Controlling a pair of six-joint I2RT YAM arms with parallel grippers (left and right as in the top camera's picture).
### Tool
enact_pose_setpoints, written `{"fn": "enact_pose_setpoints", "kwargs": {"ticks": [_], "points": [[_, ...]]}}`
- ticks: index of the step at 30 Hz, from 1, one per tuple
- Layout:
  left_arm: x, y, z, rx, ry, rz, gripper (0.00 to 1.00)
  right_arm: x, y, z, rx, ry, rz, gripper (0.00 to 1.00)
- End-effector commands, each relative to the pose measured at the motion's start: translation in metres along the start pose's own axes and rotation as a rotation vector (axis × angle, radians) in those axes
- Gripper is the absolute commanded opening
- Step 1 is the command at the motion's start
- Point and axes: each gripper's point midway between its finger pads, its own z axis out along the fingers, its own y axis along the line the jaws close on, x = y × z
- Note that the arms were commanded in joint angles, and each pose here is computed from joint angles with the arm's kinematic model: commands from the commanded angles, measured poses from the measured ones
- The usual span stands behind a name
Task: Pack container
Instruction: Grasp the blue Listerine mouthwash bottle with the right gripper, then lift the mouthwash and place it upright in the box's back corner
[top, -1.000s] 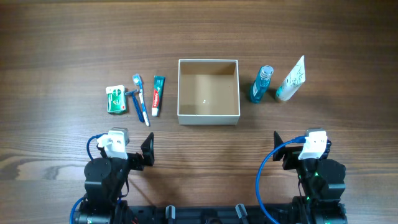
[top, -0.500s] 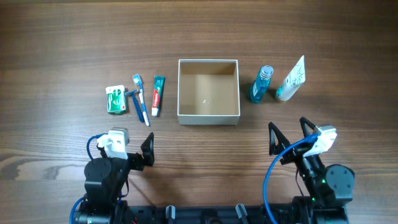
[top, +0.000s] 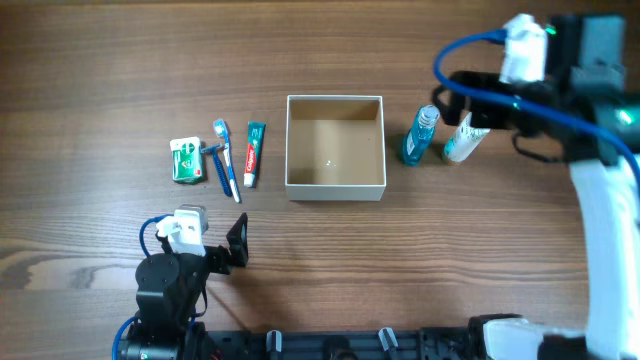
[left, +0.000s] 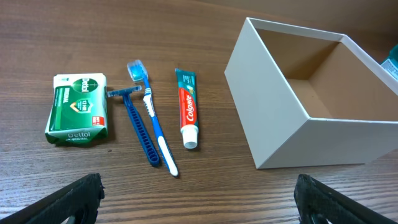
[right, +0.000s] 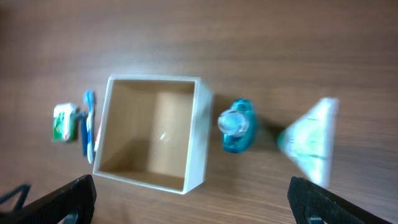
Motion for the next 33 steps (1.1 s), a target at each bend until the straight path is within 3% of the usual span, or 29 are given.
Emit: {"fn": "enact_pose_setpoints", "kwargs": {"ticks": [1, 4, 6, 8, 12, 13, 14, 16, 19, 20, 24, 27, 30, 33], "points": [[0.002, -0.003, 0.0, 0.023, 0.004, 0.017, 1.0, 0.0, -0.002, 0.032, 0.025, 0.076, -0.043, 1.0], [0.002, -0.003, 0.0, 0.023, 0.004, 0.017, 1.0, 0.009, -0.028, 0.062, 0.261, 0.144, 0.025, 1.0], [0.002, -0.003, 0.0, 0.023, 0.004, 0.017, 1.0, 0.021, -0.034, 0.085, 0.28, 0.221, 0.091, 0.99], [0.002, -0.003, 0.0, 0.024, 0.004, 0.017, 1.0, 0.031, -0.048, 0.108, 0.348, 0.275, 0.203, 0.91], [0.002, -0.003, 0.0, 0.024, 0.004, 0.017, 1.0, 0.044, -0.063, 0.15, 0.395, 0.359, 0.244, 0.85], [0.002, -0.003, 0.0, 0.023, 0.004, 0.017, 1.0, 0.051, -0.067, 0.161, 0.405, 0.393, 0.247, 0.8], [0.002, -0.003, 0.0, 0.023, 0.004, 0.017, 1.0, 0.056, -0.071, 0.169, 0.414, 0.42, 0.25, 0.65], [0.002, -0.003, 0.0, 0.023, 0.004, 0.017, 1.0, 0.061, -0.073, 0.175, 0.42, 0.439, 0.25, 0.56], [0.002, -0.003, 0.0, 0.023, 0.004, 0.017, 1.0, 0.06, -0.074, 0.176, 0.421, 0.433, 0.245, 0.31], [0.002, -0.003, 0.0, 0.024, 0.004, 0.017, 1.0, 0.058, -0.075, 0.173, 0.428, 0.421, 0.238, 0.22], [0.002, -0.003, 0.0, 0.024, 0.004, 0.017, 1.0, 0.032, -0.064, 0.13, 0.414, 0.299, 0.184, 0.22], [0.002, -0.003, 0.0, 0.023, 0.004, 0.017, 1.0, 0.008, -0.023, 0.059, 0.33, 0.098, 0.118, 0.22], [0.002, -0.003, 0.0, 0.023, 0.004, 0.017, 1.0, 0.012, 0.055, -0.01, 0.119, -0.073, 0.015, 0.17], [0.002, -0.003, 0.0, 0.023, 0.004, 0.017, 1.0, 0.016, 0.093, -0.006, 0.043, -0.088, -0.059, 0.17]]}}
